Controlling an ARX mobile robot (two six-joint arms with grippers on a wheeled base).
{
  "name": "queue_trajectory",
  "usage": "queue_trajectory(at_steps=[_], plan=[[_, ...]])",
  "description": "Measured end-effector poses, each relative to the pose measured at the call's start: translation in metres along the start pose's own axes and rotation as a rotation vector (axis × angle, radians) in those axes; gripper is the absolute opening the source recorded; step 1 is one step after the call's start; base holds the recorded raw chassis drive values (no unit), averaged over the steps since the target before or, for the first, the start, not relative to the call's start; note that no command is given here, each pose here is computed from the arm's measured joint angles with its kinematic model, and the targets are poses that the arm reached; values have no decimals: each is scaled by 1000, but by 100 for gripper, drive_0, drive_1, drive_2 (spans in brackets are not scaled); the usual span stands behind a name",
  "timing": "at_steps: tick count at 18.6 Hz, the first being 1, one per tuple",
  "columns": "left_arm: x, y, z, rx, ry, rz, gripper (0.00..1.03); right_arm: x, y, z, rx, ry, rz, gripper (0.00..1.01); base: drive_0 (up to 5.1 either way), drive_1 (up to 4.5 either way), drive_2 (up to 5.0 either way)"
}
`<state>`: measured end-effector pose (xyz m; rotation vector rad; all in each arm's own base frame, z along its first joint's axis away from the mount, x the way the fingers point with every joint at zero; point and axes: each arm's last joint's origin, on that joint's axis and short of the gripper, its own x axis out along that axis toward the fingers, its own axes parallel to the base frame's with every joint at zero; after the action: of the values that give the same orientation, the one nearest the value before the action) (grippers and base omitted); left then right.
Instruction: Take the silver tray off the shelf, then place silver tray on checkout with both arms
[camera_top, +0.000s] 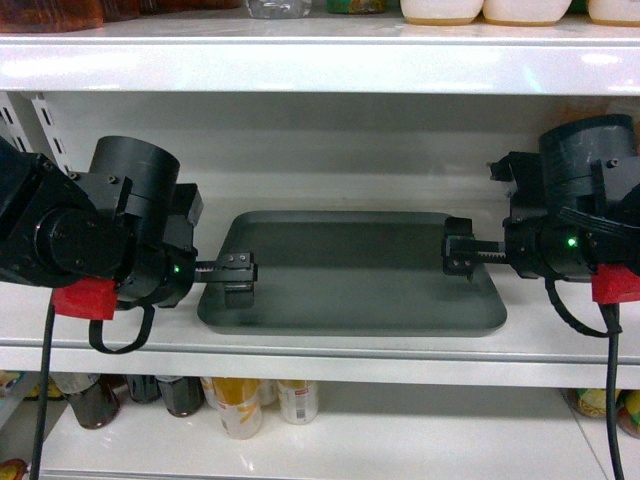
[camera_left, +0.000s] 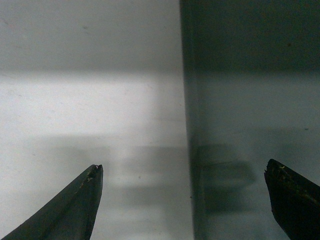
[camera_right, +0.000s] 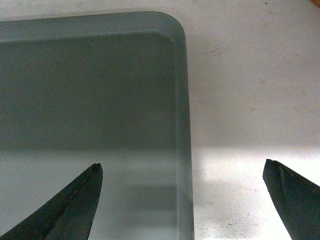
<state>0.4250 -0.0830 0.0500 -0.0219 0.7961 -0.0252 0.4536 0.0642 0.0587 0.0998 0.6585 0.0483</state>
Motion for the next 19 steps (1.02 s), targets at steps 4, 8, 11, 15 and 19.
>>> queue_trajectory(at_steps=[4, 8, 11, 15, 19], plan=[[8, -9, 0, 15, 11, -4, 98, 24, -5, -6, -31, 66, -57, 98, 0, 0, 0], [9, -10, -7, -11, 53, -47, 84, 29, -3, -8, -65, 110, -49, 81, 0, 0, 0], [9, -5, -10, -29, 69, -47, 59, 29, 3, -9, -79, 130, -44, 55, 0, 0, 0], [5, 0, -18, -73, 88, -70, 20, 29, 7, -15, -50, 127, -35, 14, 0, 0, 0], [-5, 10, -28, -126, 78, -84, 2, 18, 2, -27, 2, 103, -17, 3, 0, 0, 0]])
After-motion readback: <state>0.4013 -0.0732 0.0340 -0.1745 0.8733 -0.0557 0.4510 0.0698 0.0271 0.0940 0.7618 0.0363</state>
